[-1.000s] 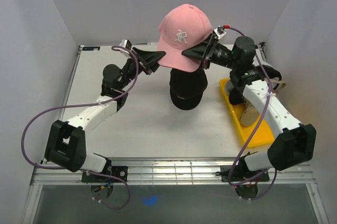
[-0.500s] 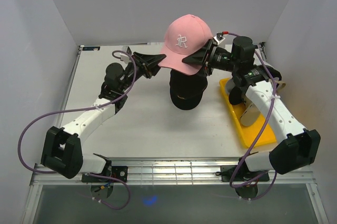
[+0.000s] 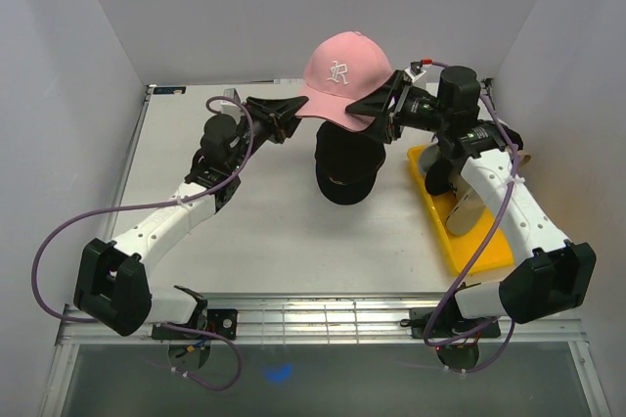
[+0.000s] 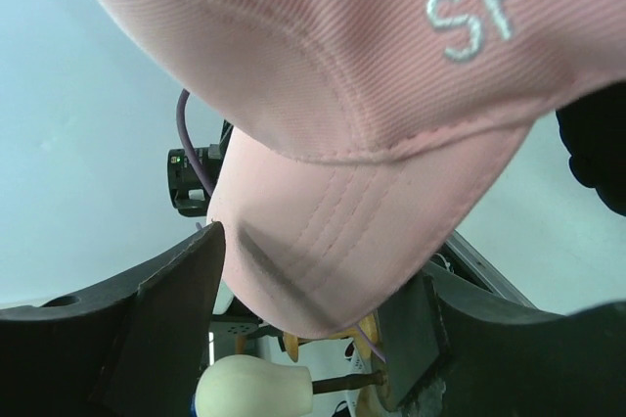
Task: Stack the hats
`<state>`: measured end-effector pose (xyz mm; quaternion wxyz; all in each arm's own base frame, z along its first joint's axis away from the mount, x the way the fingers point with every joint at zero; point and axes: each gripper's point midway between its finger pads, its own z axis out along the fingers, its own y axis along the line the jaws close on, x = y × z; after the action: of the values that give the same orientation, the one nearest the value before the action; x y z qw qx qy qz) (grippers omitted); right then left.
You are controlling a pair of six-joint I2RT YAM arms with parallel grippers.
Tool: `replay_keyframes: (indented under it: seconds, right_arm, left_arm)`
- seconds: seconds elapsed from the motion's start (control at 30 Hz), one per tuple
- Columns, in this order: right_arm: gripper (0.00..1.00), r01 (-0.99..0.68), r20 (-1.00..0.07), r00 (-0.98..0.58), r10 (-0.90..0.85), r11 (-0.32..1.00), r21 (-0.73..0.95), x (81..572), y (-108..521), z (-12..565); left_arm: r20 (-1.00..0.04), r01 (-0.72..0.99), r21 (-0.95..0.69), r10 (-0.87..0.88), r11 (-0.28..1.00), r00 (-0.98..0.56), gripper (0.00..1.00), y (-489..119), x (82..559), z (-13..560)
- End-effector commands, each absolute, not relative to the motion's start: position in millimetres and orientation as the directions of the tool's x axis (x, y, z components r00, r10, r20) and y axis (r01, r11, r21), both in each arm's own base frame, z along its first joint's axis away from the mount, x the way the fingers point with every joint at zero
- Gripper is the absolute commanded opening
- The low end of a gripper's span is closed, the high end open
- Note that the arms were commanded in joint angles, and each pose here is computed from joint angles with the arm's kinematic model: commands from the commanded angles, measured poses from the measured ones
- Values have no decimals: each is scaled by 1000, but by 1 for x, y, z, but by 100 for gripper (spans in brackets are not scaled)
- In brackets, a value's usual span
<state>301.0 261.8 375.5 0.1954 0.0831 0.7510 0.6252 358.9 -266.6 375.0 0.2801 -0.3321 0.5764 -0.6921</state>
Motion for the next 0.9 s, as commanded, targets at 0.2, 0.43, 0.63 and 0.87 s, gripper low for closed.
replay_keyframes:
  seconds: [0.2,0.43,0.63,0.87]
  right_arm:
    - [67,-198,-239,-897,371,144,969,300,257,409]
    - [62,-186,-220,-903,369,127,974,304,259,412]
    - [56,-171,-204,-908,365,122,978,309,261,412]
    - [35,-159,-196,-912,360,131,979,319,259,406]
  left_arm:
    - [94,59,-988,-849,-145,-520,0,-260,363,385]
    - [81,92,-986,-878,-140,-472,0,-263,363,384]
    - [46,115,-987,-890,-109,-453,0,-265,358,380]
    - [-6,114,-992,-879,-55,-477,0,-274,357,365]
